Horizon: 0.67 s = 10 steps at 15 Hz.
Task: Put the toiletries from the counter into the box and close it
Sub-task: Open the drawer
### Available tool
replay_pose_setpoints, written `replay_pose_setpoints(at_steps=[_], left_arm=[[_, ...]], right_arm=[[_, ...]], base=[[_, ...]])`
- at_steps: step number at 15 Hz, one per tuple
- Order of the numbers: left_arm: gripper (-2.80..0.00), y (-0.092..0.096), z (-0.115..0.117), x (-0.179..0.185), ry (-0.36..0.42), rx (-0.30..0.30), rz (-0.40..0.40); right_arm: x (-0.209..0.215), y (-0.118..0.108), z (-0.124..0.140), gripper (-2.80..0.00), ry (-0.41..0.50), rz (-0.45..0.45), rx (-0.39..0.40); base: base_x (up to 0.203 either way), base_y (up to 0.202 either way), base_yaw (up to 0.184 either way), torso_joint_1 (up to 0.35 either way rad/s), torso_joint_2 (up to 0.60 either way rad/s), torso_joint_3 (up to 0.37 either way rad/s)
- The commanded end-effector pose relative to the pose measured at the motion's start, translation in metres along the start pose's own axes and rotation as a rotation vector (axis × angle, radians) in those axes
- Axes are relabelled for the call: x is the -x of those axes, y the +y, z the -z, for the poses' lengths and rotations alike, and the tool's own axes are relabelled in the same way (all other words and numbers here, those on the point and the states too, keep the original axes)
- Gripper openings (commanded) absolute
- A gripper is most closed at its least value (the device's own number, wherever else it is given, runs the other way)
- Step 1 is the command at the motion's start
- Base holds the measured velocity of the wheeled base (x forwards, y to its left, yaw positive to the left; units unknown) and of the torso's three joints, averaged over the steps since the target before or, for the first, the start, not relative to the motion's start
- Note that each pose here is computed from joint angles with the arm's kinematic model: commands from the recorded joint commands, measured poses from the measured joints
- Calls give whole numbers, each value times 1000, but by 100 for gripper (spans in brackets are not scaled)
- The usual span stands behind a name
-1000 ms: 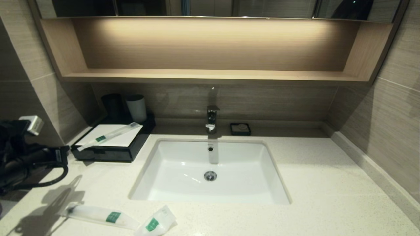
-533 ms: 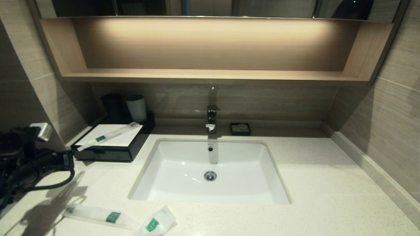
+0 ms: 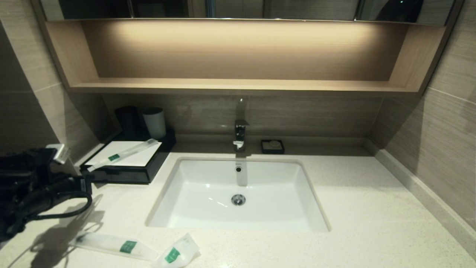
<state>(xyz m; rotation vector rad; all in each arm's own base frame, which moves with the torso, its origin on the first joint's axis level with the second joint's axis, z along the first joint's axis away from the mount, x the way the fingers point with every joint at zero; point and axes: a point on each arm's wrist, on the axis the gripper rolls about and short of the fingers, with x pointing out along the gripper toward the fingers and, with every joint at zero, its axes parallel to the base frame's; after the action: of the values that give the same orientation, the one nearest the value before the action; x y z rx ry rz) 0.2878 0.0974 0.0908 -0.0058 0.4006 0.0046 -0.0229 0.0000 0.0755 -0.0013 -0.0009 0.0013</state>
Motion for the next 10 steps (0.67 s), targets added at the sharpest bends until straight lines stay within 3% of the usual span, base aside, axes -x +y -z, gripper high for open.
replay_pose_setpoints(at_steps=[1, 10], left_arm=[[-280, 0, 3, -7, -3, -3, 6], [-280, -8, 12, -27, -21, -22, 38]], right_arm=[[0, 0, 0, -280, 2, 0, 0], [0, 0, 0, -280, 2, 0, 0]], base=[[0, 0, 0, 0, 0, 0], [0, 0, 0, 0, 0, 0]])
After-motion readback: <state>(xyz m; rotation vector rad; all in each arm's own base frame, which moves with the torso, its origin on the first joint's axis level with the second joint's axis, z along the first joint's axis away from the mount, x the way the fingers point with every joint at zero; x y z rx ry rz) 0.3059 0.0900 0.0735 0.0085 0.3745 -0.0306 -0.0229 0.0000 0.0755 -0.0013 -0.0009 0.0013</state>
